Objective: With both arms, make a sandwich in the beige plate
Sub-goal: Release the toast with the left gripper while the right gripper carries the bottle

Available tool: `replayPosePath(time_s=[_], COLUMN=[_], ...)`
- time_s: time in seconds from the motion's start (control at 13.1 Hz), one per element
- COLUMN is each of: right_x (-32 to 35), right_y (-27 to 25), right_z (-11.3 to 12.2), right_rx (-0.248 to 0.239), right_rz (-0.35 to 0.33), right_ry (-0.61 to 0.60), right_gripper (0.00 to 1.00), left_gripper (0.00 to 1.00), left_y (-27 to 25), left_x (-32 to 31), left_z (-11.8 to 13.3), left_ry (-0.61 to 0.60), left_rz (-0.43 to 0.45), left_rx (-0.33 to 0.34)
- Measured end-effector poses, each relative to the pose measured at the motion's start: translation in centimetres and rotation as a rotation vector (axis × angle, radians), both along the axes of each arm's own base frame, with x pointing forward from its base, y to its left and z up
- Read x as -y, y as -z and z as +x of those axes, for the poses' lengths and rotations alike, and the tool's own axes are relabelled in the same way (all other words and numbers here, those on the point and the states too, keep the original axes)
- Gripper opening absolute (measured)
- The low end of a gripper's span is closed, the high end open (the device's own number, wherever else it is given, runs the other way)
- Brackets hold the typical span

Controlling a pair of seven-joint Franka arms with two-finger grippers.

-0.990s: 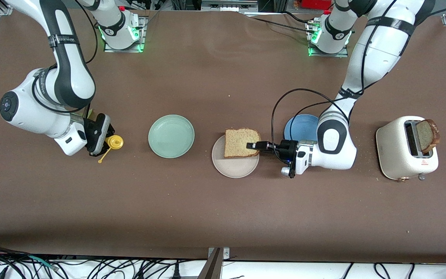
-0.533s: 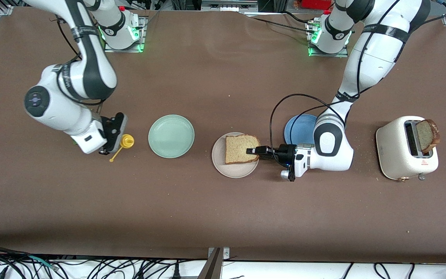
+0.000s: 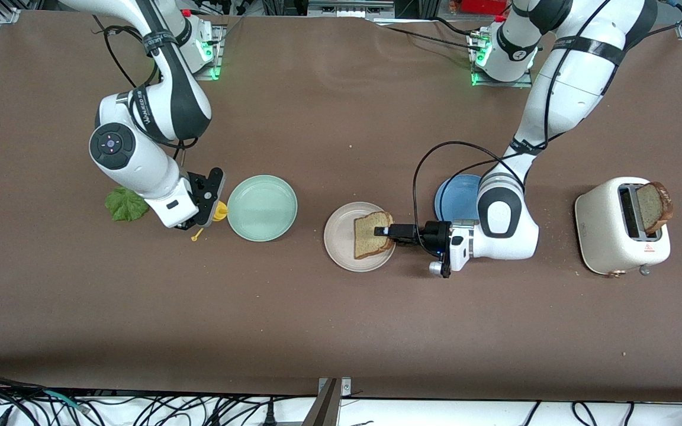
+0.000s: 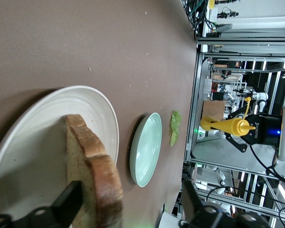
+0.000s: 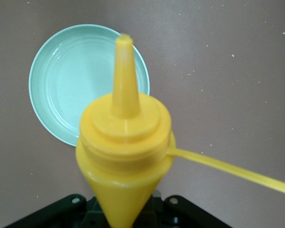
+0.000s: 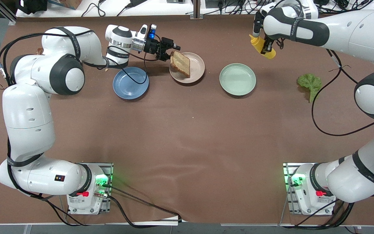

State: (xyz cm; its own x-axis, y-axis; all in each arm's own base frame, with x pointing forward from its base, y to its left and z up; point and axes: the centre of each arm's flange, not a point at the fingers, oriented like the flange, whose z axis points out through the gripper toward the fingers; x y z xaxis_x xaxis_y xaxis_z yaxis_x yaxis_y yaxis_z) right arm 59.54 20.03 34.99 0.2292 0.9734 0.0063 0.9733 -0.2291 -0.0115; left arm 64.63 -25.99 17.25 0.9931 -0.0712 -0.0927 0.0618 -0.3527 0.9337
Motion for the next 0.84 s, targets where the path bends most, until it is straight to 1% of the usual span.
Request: replayPosePath(time_s=[0.08, 0.46, 0.61, 0.76, 0.84], right_x=[-0.8, -6.1, -7.1, -7.8, -8.4], right_y=[0.1, 1.1, 1.6, 1.7, 1.7], right_z=[-0.3, -2.4, -2.8, -3.2, -3.4], right_rx=[0.005, 0.027, 0.034, 0.041, 0.05], right_rz=[-0.022, -0.094, -0.112, -0.118, -0.124], right_ry=[0.009, 0.075, 0.106, 0.137, 0.156], right_gripper=[0.1, 0.1, 0.1, 0.1, 0.1], left_gripper=[1.0, 1.0, 1.0, 1.0, 1.0], left_y=[0.0, -0.1, -0.6, -1.4, -1.7], left_x=[-0.1, -1.1, -1.8, -3.6, -4.6], left_z=[0.1, 1.0, 1.5, 2.4, 2.8], left_ry=[-0.005, -0.052, -0.067, -0.08, -0.091], left_rz=[0.004, 0.038, 0.059, 0.1, 0.107], left_rx=[0.002, 0.029, 0.055, 0.09, 0.097])
